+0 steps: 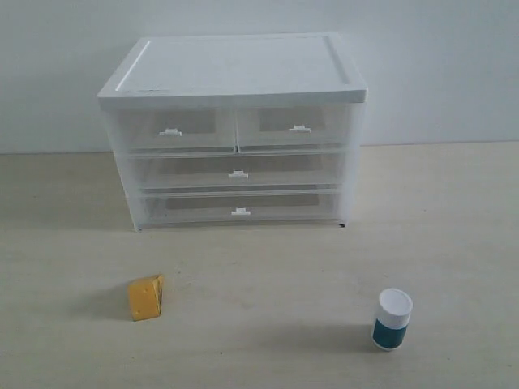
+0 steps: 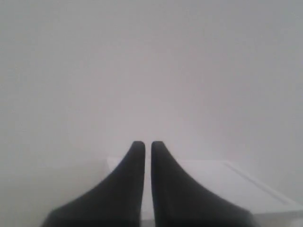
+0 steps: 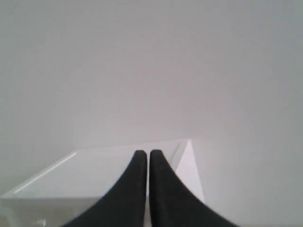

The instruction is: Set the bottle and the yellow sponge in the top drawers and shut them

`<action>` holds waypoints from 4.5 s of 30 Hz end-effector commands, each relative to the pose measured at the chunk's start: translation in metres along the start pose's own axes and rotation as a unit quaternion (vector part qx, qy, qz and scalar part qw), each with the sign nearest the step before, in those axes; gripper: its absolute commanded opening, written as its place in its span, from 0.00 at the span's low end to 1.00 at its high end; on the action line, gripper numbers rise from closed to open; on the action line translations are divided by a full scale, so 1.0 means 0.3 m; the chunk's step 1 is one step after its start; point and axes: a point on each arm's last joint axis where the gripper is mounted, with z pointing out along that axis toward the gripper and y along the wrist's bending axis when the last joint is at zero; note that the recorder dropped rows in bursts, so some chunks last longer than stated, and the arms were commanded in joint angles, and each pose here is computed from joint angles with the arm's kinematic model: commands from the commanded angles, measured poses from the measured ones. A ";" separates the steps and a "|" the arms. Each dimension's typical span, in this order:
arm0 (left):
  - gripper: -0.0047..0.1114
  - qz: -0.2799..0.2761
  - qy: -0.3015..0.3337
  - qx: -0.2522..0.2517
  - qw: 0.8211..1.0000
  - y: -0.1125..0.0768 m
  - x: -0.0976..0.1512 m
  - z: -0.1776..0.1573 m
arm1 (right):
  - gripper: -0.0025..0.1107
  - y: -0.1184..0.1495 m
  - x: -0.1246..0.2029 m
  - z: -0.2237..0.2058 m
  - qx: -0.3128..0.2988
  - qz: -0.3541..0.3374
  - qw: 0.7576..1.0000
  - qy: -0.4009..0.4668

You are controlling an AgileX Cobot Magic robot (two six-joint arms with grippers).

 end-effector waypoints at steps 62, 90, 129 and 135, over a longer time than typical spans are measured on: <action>0.08 0.154 0.304 0.103 0.935 -0.181 0.418 0.748 | 0.38 0.212 0.703 0.683 0.145 0.577 0.803 0.029; 0.08 0.157 0.310 0.094 0.933 -0.174 0.420 0.747 | 0.02 0.227 0.712 0.548 0.124 0.535 0.831 0.087; 0.08 0.150 0.310 0.092 0.934 -0.175 0.420 0.747 | 0.24 0.370 0.691 0.285 0.100 0.540 0.828 0.112; 0.08 0.150 0.310 0.092 0.934 -0.175 0.420 0.747 | 0.65 0.378 0.691 0.286 0.089 0.528 0.836 0.120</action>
